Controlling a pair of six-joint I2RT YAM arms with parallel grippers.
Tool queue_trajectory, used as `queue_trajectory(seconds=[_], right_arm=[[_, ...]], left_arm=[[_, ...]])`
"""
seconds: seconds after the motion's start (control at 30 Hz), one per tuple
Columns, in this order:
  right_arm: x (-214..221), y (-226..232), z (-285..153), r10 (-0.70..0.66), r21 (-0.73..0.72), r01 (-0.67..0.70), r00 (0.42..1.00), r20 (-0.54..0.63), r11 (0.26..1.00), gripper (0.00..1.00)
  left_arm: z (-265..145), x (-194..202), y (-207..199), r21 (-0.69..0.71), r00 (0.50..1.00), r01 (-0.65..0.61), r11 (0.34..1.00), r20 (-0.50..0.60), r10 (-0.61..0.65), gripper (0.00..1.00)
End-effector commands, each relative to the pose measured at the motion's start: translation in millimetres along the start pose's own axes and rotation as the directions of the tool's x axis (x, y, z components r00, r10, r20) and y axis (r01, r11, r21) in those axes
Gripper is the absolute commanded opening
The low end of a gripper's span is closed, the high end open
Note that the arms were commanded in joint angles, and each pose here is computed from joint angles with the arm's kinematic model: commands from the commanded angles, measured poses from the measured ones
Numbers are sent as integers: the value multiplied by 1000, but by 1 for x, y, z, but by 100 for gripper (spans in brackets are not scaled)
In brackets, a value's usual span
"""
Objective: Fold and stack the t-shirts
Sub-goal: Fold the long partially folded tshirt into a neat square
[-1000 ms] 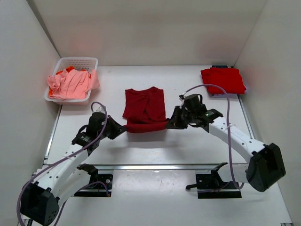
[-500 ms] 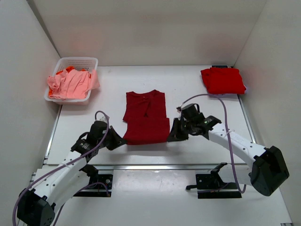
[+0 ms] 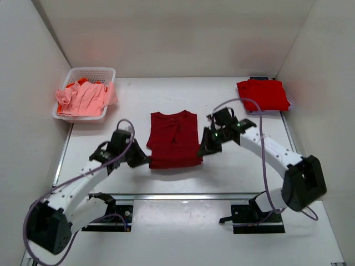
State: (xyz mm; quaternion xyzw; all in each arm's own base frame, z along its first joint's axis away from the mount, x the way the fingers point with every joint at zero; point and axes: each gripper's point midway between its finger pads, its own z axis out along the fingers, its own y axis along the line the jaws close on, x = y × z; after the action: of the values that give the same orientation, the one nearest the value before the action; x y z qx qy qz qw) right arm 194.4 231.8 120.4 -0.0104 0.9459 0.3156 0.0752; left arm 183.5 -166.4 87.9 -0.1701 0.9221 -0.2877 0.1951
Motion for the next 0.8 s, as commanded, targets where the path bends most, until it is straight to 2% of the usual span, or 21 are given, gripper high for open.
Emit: queue_trajectory(seconds=[0.0,0.03,0.1,0.13,0.2,0.23,0.27,0.3,0.33,0.37,0.43,0.47,0.53,0.57,0.63,0.73,0.77], right_arm=[[-72,20,-22,-108,2,108,987,118,994,0],[-100,29,-27,-129,-4,131,980,153,991,0],[-143,33,-33,-152,9,153,966,208,988,0],[-156,34,-33,-157,18,157,963,219,987,0],[-212,23,-31,-166,79,150,947,273,985,2],[-234,24,-29,-172,98,149,940,295,984,4],[-248,15,-29,-170,117,140,937,307,983,5],[-263,11,-23,-175,129,141,932,316,982,10],[-278,6,-27,-170,135,131,925,341,982,15],[-284,-1,-30,-173,157,124,919,353,980,25],[-291,-11,-28,-173,180,112,911,374,977,42],[-294,-21,-31,-168,187,101,908,384,977,43],[-280,-26,-31,-162,163,106,908,387,981,60],[-272,-29,-30,-176,158,121,902,395,980,65],[-256,-35,-22,-179,137,136,902,393,981,77],[-242,-40,-7,-191,98,167,905,379,981,82],[-237,-45,6,-175,82,156,922,345,984,83]], left_arm=[[-15,-83,-56,74,980,-76,994,188,61,0],[-8,-100,-58,65,978,-70,995,201,55,0],[-14,-158,-84,105,952,-69,992,305,34,0],[0,-171,-81,83,955,-56,995,296,29,0],[4,-227,-100,71,919,-85,994,392,50,3],[28,-238,-88,14,924,-75,997,378,64,9],[39,-262,-93,24,912,-72,997,407,56,22],[36,-284,-109,71,893,-93,993,447,51,29],[52,-290,-104,96,909,-64,993,416,18,35],[46,-311,-112,145,890,-76,986,456,2,60],[57,-313,-118,192,904,-73,979,428,-16,62],[61,-308,-117,189,911,-73,979,412,-12,63],[63,-292,-105,170,918,-66,983,398,-7,60],[57,-283,-110,175,916,-83,981,402,6,59],[64,-256,-88,165,924,-58,985,381,-10,60],[64,-225,-75,155,941,-57,986,339,1,57],[64,-211,-71,152,950,-68,986,312,17,57]])
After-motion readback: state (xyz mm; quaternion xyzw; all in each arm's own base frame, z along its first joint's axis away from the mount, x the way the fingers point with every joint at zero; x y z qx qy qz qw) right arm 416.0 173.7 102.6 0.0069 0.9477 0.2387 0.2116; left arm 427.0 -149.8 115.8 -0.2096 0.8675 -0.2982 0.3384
